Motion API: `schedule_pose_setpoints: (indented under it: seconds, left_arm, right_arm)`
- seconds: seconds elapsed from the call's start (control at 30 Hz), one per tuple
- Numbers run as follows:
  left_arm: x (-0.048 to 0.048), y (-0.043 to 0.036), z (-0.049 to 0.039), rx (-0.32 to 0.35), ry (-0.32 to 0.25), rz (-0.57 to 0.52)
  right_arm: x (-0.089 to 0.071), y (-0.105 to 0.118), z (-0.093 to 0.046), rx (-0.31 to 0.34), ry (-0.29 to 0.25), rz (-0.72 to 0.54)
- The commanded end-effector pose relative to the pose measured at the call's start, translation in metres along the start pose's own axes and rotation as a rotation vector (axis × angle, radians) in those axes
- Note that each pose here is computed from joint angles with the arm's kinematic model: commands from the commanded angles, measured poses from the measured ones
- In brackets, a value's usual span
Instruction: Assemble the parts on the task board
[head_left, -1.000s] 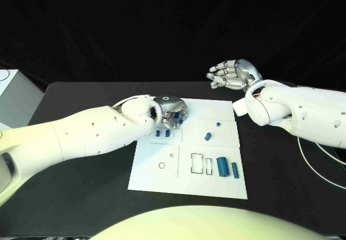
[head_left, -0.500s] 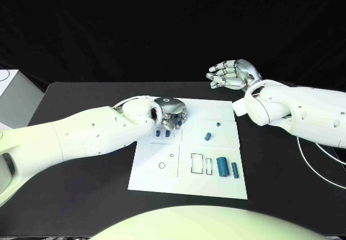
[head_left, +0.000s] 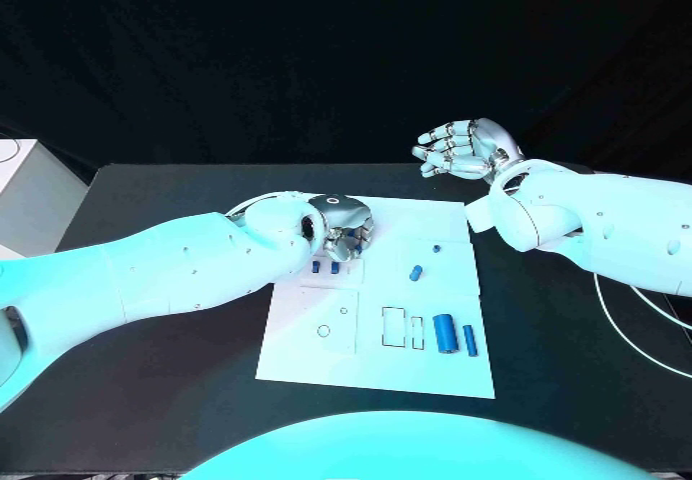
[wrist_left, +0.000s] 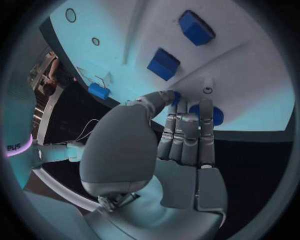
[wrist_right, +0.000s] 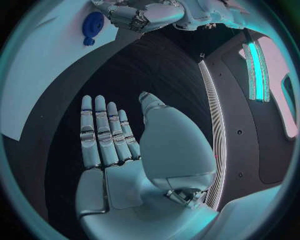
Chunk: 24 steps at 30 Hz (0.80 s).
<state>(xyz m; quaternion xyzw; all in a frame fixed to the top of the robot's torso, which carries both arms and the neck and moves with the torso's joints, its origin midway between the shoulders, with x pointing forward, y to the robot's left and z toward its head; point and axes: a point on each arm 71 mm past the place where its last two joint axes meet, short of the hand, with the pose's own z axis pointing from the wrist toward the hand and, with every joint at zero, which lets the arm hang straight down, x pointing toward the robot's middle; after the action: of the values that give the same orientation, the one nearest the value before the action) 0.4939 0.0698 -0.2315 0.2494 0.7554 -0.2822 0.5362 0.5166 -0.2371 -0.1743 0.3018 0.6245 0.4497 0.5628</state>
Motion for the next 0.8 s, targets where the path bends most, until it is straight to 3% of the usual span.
schedule_pose_setpoints:
  seconds: [0.03, 0.2, 0.43, 0.63, 0.8]
  left_arm:
    - [-0.0014, 0.0009, -0.0018, -0.002, -0.029, -0.017]
    - [-0.0028, 0.0028, -0.0063, -0.001, -0.044, -0.038]
    - [-0.0142, 0.0071, -0.0159, -0.008, -0.058, -0.086]
    - [-0.0242, 0.0122, -0.0297, -0.014, -0.058, -0.136]
    - [-0.0253, 0.0201, -0.0389, -0.032, -0.041, -0.158]
  right_arm:
    - [0.001, 0.001, 0.0, -0.008, 0.011, 0.003]
    - [0.001, 0.001, 0.0, -0.01, 0.01, 0.001]
    - [0.001, 0.001, 0.0, -0.014, 0.008, -0.002]
    - [0.001, 0.001, 0.0, -0.014, 0.007, -0.003]
    - [0.001, -0.001, 0.0, -0.011, 0.006, -0.004]
